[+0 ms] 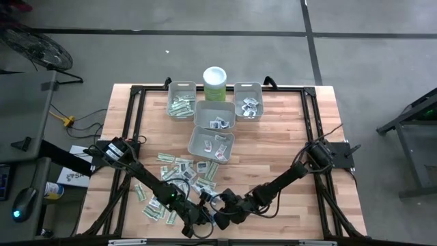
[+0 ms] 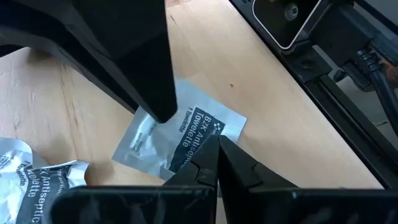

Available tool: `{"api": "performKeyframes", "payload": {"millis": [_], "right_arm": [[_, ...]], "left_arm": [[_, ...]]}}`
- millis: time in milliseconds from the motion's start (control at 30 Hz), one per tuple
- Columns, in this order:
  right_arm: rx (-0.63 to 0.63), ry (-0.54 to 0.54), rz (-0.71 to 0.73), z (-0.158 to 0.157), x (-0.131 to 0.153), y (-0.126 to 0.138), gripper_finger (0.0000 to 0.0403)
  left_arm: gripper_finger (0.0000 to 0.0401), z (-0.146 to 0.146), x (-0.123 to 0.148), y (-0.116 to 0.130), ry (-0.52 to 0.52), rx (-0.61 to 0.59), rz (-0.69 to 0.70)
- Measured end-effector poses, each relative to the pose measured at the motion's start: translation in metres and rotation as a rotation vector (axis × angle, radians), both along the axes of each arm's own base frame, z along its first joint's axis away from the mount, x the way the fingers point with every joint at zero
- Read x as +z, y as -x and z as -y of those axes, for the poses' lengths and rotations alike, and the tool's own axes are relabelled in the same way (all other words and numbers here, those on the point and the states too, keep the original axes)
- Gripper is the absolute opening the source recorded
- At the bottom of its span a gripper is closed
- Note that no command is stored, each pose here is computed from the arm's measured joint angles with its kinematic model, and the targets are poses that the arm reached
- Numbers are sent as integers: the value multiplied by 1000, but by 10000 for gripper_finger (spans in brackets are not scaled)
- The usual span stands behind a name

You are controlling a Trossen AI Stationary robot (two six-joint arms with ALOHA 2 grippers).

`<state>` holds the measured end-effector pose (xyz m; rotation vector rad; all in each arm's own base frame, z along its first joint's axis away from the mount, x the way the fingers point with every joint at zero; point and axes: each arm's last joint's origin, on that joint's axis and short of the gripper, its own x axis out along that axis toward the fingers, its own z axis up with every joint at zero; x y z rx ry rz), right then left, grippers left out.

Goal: Pick & Place First Aid Supplies
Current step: Put the towelette pack into the right bin

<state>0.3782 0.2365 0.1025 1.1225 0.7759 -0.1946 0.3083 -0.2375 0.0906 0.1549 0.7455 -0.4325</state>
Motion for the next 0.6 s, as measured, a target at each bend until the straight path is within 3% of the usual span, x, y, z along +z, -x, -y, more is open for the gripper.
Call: {"api": "performKeyframes", "payload": {"millis": [133, 400, 600], "right_arm": [[0, 1, 0, 0, 0, 0, 6], [-9, -6, -7, 0, -1, 0, 4], [-14, -5, -7, 1, -2, 1, 2]], "left_arm": [[0, 0, 0, 0, 2, -3, -2], [5, 0, 0, 0, 9, 2, -2], [35, 0, 2, 0, 16, 0, 4]]}}
